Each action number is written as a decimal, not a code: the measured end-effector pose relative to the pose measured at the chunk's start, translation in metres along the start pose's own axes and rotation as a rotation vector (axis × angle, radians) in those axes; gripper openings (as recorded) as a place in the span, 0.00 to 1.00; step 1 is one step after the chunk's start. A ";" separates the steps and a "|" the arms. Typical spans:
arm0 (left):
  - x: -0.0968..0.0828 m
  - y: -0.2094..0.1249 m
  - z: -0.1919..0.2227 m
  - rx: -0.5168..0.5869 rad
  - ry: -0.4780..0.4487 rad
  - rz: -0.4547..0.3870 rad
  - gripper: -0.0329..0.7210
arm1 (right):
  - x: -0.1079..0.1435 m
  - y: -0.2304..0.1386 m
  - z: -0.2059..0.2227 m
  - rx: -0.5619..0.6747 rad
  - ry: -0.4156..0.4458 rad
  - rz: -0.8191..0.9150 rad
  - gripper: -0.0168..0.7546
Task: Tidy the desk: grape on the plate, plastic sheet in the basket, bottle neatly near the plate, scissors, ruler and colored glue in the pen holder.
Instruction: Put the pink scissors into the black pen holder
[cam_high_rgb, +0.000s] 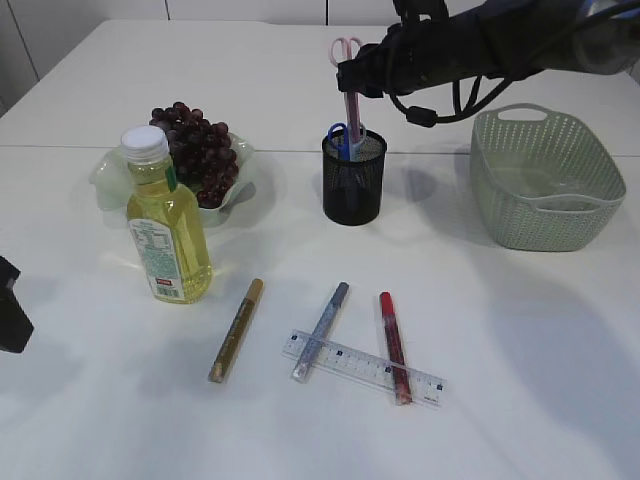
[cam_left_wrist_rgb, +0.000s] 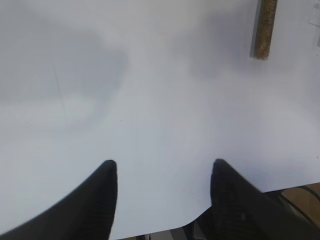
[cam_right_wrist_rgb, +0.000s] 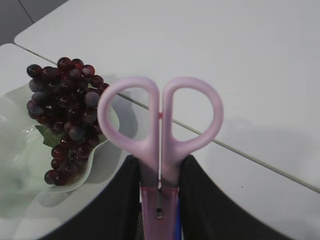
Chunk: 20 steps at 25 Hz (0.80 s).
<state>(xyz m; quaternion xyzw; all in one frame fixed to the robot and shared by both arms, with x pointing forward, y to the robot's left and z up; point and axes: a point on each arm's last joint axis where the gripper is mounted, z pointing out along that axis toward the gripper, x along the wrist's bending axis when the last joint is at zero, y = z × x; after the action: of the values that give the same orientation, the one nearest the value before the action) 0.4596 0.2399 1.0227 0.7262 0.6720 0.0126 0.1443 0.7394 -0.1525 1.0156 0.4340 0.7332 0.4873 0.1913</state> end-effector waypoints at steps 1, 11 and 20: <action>0.000 0.000 0.000 0.001 0.000 0.000 0.62 | -0.001 0.000 0.001 -0.003 -0.006 0.002 0.28; 0.000 0.000 0.000 0.002 0.000 0.000 0.62 | -0.004 -0.003 0.004 -0.009 -0.024 0.003 0.28; 0.000 0.000 0.000 0.002 0.000 0.000 0.62 | -0.006 -0.011 0.010 0.010 -0.023 0.008 0.29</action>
<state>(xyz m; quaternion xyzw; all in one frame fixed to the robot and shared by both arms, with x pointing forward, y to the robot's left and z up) 0.4594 0.2400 1.0227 0.7264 0.6720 0.0119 0.1434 0.7445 -0.1535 1.0007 0.4437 0.7315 0.4794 0.1955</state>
